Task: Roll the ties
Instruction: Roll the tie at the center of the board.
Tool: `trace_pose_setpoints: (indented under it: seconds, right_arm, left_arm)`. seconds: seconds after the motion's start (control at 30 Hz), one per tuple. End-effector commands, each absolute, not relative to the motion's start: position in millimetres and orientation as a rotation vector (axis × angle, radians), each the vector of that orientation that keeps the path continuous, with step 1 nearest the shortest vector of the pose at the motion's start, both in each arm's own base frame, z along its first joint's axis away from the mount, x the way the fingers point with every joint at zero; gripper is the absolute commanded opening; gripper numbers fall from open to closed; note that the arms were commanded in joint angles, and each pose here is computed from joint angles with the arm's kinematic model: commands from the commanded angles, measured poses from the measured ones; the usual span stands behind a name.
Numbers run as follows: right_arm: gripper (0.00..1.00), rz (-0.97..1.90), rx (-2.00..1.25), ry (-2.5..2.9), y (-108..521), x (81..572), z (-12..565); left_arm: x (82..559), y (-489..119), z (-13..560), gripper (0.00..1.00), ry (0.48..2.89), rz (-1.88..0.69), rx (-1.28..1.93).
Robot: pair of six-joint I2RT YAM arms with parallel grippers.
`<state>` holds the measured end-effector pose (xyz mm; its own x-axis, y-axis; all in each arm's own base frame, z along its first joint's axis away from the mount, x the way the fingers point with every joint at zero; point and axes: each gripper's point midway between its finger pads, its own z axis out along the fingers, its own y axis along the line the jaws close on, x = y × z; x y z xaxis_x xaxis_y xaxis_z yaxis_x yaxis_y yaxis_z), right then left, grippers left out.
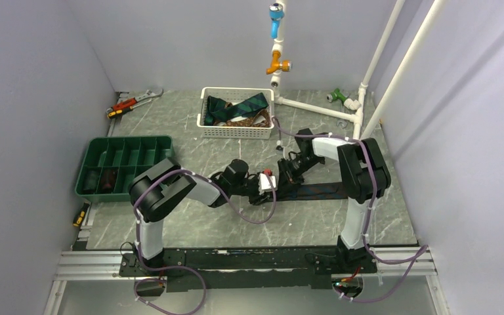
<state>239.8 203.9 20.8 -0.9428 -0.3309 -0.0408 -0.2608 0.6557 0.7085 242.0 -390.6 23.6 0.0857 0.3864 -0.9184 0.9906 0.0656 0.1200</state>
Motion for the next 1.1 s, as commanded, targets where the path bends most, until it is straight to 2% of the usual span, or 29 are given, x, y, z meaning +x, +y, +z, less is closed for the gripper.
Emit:
trace_pose_setpoints:
  seconds: [0.0, 0.13, 0.3, 0.53, 0.57, 0.67, 0.73, 0.77, 0.83, 0.87, 0.93, 0.97, 1.07]
  right_arm:
    - [0.30, -1.275, 0.551, -2.820, 191, 248, 62]
    - [0.48, -1.419, 0.555, -2.786, 206, 247, 86]
    - [0.49, -1.421, 0.573, -2.743, 225, 244, 79]
    - [0.49, -1.281, 0.556, -2.765, 219, 247, 47]
    - [0.47, -1.271, 0.558, -2.755, 219, 245, 43]
    - [0.21, -1.238, 0.557, -2.787, 216, 248, 36]
    - [0.14, -1.166, 0.548, -2.821, 209, 250, 27]
    - [0.18, -1.121, 0.535, -2.831, 205, 250, 21]
    - [0.38, -1.066, 0.514, -2.843, 199, 251, 14]
    - [0.43, -1.064, 0.508, -2.847, 198, 253, 14]
    - [0.44, -1.074, 0.518, -2.852, 199, 254, 16]
    - [0.40, -1.083, 0.518, -2.848, 200, 255, 16]
    - [0.06, -1.116, 0.524, -2.820, 202, 253, 17]
  left_arm:
    - [225, -324, -57, 0.45, 1.845, -0.722, 1.594]
    - [228, -332, -54, 0.44, 1.857, -0.745, 1.593]
    - [228, -333, -55, 0.45, 1.861, -0.753, 1.604]
    - [225, -332, -55, 0.46, 1.864, -0.758, 1.612]
    - [225, -331, -56, 0.46, 1.865, -0.760, 1.612]
    - [225, -332, -55, 0.46, 1.856, -0.758, 1.618]
    - [225, -332, -54, 0.46, 1.840, -0.759, 1.624]
    - [224, -332, -54, 0.47, 1.835, -0.760, 1.628]
    - [224, -333, -54, 0.47, 1.831, -0.764, 1.633]
    - [224, -333, -54, 0.47, 1.832, -0.767, 1.634]
    - [225, -333, -54, 0.47, 1.835, -0.766, 1.634]
    - [224, -334, -54, 0.48, 1.836, -0.769, 1.634]
    - [226, -335, -53, 0.50, 1.835, -0.767, 1.629]
